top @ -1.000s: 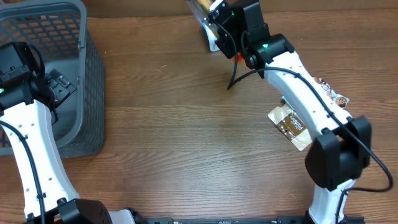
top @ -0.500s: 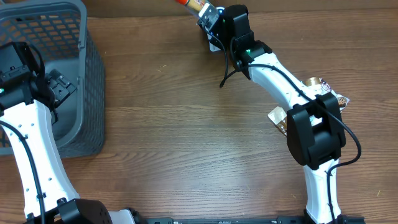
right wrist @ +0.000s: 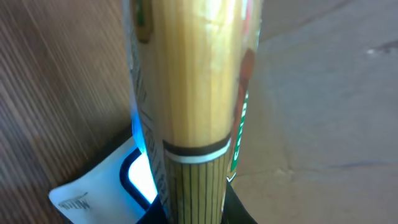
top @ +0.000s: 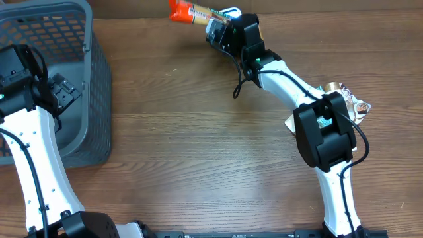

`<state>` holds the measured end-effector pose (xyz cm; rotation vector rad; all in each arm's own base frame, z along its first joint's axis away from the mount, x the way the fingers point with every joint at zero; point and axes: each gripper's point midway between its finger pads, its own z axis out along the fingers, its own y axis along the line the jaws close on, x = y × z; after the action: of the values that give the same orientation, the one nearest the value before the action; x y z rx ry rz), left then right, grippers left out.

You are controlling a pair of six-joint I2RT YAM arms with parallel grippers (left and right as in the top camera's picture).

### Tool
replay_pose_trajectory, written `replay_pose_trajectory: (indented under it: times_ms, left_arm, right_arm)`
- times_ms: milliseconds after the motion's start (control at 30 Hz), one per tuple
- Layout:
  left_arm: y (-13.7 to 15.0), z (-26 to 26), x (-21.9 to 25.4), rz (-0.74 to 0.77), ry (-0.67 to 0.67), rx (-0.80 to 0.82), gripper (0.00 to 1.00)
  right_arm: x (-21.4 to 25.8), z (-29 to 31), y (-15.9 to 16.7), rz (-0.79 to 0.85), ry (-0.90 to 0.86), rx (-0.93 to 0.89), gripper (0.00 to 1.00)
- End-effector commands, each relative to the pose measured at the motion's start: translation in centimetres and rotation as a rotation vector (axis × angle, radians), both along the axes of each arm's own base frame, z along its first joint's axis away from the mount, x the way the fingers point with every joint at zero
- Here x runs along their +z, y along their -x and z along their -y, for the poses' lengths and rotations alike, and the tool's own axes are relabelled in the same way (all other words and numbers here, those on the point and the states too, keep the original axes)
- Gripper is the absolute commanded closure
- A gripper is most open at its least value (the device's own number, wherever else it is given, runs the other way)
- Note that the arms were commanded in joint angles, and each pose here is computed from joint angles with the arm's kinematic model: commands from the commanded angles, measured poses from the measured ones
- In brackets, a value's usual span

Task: Scan the item barcode
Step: 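Hold the spaghetti packet's barcode end against the scanner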

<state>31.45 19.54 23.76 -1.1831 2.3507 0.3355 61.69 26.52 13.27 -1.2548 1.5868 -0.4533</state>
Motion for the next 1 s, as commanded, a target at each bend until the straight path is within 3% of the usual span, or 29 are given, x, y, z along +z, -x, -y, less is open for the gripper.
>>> replay_pose_trajectory:
  times_ms: [0,533,767,967]
  left_arm:
    - [-0.1,0.2,-0.3,0.004,0.015,0.008,0.00]
    - [-0.1,0.2,-0.3,0.004,0.015,0.008,0.01]
    - [-0.1,0.2,-0.3,0.004,0.015,0.008,0.01]
    - [-0.1,0.2,-0.3,0.004,0.015,0.008,0.00]
  right_arm:
    - [6.2,-0.2,-1.0,0.136,-0.048,-0.001,0.96]
    - [7.9,-0.1,-0.1,0.128,-0.072,-0.081,0.96]
    - [13.9,-0.5,6.0,-0.059,-0.257,-0.083,0.96]
    - [19.6,1.8,13.3,-0.342,-0.656,-0.206,0.96]
